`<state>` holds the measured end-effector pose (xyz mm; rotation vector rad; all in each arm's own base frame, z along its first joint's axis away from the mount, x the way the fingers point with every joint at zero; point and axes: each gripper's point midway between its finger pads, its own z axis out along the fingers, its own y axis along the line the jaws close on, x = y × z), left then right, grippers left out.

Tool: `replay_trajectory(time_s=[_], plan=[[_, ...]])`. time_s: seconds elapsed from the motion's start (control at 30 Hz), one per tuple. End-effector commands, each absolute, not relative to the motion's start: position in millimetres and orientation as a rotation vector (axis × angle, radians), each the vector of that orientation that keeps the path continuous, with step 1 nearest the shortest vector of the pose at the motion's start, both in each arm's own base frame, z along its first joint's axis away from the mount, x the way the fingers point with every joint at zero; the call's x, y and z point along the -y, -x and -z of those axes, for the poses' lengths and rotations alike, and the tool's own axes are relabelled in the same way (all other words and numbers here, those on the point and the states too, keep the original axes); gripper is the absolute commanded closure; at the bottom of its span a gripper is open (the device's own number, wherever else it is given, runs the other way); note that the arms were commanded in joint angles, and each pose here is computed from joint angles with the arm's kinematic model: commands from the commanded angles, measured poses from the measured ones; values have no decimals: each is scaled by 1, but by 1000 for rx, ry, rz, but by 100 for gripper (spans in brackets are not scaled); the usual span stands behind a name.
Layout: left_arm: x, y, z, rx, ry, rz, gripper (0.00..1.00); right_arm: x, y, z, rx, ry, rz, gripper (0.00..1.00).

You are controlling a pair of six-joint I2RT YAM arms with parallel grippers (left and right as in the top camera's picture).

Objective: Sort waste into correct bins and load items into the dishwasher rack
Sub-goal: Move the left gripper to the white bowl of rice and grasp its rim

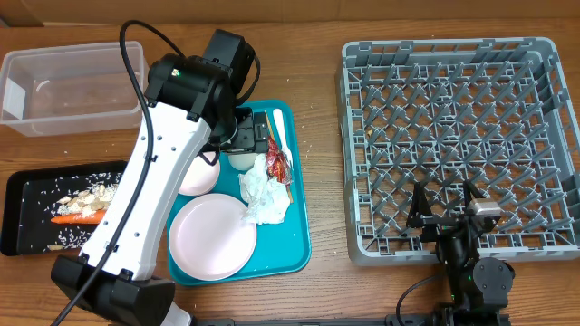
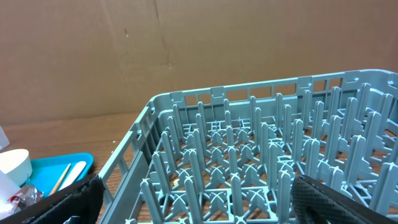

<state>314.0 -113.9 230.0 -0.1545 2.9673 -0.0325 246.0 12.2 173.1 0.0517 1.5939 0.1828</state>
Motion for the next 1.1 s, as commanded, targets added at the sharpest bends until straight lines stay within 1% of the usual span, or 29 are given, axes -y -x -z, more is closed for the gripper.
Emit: replay_trajectory(time_s=[0.0,0.23,0.27,0.37,0.47,0.6,0.73,0.93,1.07], plan=[[106,-326,-235,-2908,219,2,0,-11,-246,-171,-1590,-52,-171,0],[101,-366,-242,-2775,333,126,0,-11,-246,-171,-1590,-52,-171,0],[100,-381,-245,-2728,323,139,0,-11,-246,-171,-1590,-52,-171,0],[102,-403,-243,-2672,288,151,0,-11,-246,-171,-1590,-52,-171,0],[108,-428,-233,-2638,255,160,0,-11,-246,-171,-1590,-52,-171,0],[110,-454,-196,-2664,268,118,0,-11,-246,-171,-1590,-52,-171,0],[83,-471,-171,-2664,338,-8,0,-11,-246,-171,-1590,-52,-171,0],[36,-484,-174,-2632,528,110,1,-11,-246,-171,-1590,-52,-171,0],[-2,-475,-162,-2678,652,153,3,-11,-246,-171,-1590,-52,-171,0]])
